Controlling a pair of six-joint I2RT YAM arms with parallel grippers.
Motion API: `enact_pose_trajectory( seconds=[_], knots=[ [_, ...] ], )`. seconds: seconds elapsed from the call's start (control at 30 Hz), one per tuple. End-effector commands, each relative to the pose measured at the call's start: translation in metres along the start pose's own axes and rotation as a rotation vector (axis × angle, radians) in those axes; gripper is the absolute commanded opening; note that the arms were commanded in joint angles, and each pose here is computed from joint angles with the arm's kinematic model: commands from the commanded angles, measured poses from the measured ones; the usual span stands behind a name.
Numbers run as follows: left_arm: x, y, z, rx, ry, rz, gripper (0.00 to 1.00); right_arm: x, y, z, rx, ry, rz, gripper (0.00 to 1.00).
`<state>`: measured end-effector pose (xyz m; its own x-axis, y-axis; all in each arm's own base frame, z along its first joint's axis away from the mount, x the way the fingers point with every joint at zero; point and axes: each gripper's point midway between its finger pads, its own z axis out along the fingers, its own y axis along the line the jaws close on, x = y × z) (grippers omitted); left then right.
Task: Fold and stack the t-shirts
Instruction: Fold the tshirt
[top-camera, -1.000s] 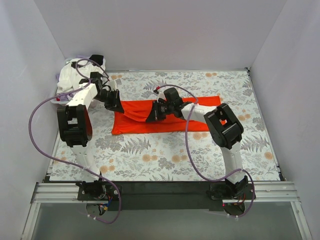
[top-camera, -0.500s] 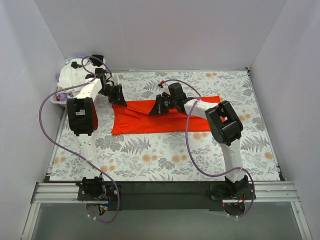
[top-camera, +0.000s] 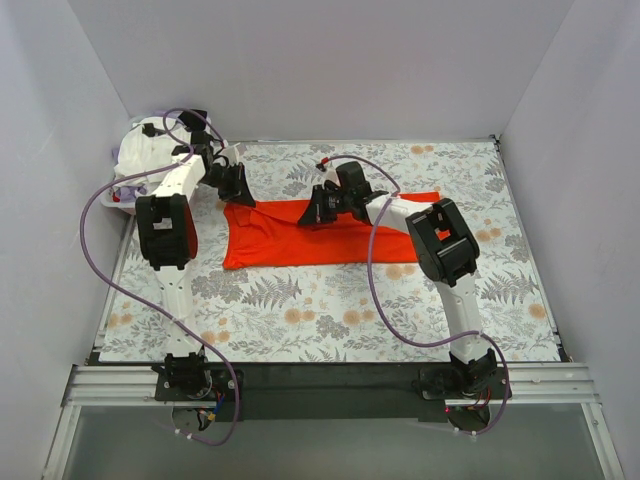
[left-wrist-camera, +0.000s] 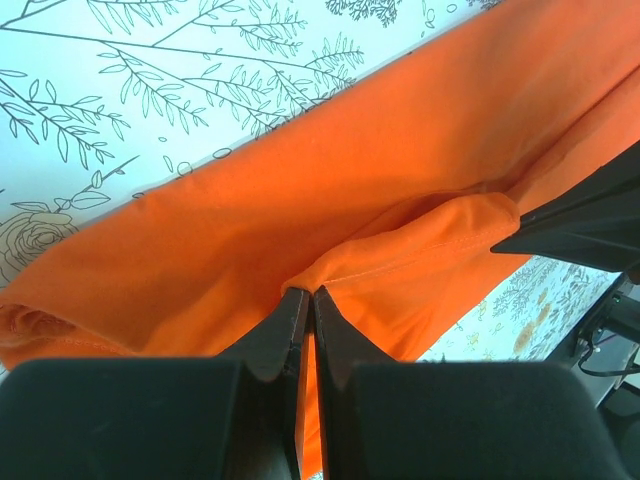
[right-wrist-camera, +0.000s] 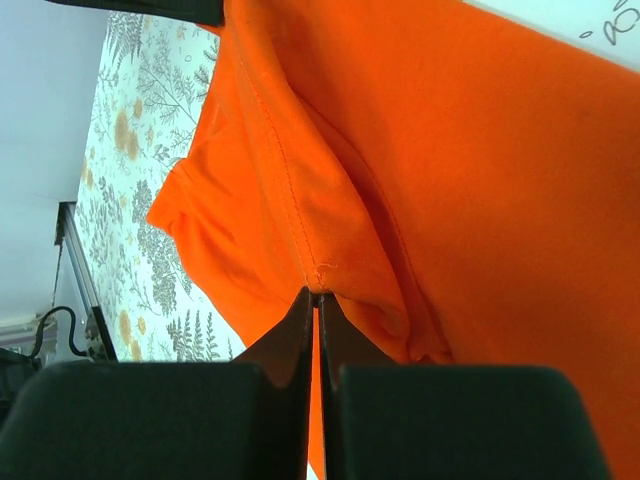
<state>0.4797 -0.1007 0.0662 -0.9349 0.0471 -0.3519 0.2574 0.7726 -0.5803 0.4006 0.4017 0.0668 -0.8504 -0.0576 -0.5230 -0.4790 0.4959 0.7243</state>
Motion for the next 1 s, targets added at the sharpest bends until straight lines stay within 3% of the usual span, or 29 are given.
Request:
enact_pose_trajectory(
  seconds=[0.0,0.53,0.73,0.83,0.87,0.93,0.97],
  knots=[
    [-0.012,-0.004,-0.006,-0.002,-0.036,0.020,0.01,-0.016,0.008,-0.003,-0.022,-0.032,-0.039,0.01],
    [0.044,-0.029,-0.041,-0.029,0.043,-0.031,0.00,0.013,0.021,-0.026,-0.047,0.022,0.009,0.01],
    [0.064,-0.024,-0.035,-0.041,0.067,-0.077,0.01,0.020,0.017,-0.029,-0.035,0.031,0.005,0.01],
    [0.073,-0.017,-0.029,-0.052,0.097,-0.105,0.10,0.025,0.013,-0.026,-0.029,0.053,-0.007,0.02],
    [0.075,-0.017,-0.029,-0.053,0.107,-0.111,0.13,0.024,0.012,-0.027,-0.027,0.056,-0.008,0.15],
    [0.073,-0.017,-0.033,-0.068,0.096,-0.098,0.20,0.016,0.015,-0.035,-0.030,0.057,-0.038,0.28],
    [0.069,-0.019,-0.036,-0.069,0.080,-0.081,0.22,0.012,0.016,-0.040,-0.032,0.058,-0.048,0.39]
  ],
)
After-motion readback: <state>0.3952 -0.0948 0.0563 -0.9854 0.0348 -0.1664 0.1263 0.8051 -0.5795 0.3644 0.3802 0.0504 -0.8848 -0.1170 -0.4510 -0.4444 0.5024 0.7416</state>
